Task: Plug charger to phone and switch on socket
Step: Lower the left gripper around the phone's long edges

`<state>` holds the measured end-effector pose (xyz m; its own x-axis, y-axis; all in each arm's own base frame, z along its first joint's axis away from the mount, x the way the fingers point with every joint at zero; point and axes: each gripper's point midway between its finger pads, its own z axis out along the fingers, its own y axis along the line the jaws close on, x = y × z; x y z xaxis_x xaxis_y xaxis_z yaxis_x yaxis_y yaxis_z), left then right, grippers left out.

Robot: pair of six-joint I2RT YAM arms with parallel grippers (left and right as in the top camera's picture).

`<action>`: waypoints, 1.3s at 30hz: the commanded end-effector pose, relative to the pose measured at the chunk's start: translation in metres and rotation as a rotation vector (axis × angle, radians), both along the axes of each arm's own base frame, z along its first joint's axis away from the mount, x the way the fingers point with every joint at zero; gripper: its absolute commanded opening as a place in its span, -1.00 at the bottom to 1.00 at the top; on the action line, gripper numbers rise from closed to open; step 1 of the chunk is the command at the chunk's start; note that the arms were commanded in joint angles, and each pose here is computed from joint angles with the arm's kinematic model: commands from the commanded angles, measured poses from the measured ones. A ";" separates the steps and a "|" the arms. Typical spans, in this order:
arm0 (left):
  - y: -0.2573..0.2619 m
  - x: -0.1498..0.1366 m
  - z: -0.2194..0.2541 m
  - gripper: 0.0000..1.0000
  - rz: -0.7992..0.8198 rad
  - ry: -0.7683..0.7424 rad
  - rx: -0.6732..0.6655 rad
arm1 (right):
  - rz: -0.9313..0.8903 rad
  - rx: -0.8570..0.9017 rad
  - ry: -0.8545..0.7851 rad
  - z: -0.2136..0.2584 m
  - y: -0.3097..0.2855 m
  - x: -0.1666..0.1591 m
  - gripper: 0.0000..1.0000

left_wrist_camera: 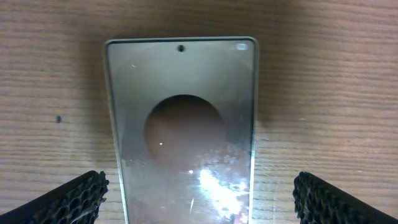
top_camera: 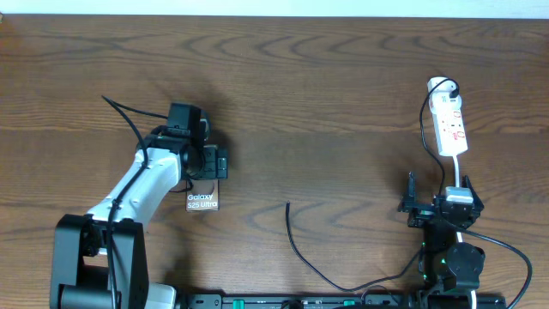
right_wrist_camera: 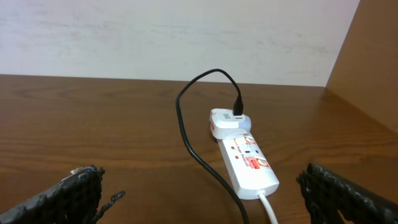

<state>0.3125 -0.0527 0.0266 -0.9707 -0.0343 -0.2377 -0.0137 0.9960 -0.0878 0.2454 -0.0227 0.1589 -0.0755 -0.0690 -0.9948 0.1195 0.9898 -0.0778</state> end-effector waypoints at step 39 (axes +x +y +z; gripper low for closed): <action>0.011 -0.012 -0.028 0.95 0.030 0.081 0.075 | -0.003 -0.013 0.005 -0.001 -0.001 0.000 0.99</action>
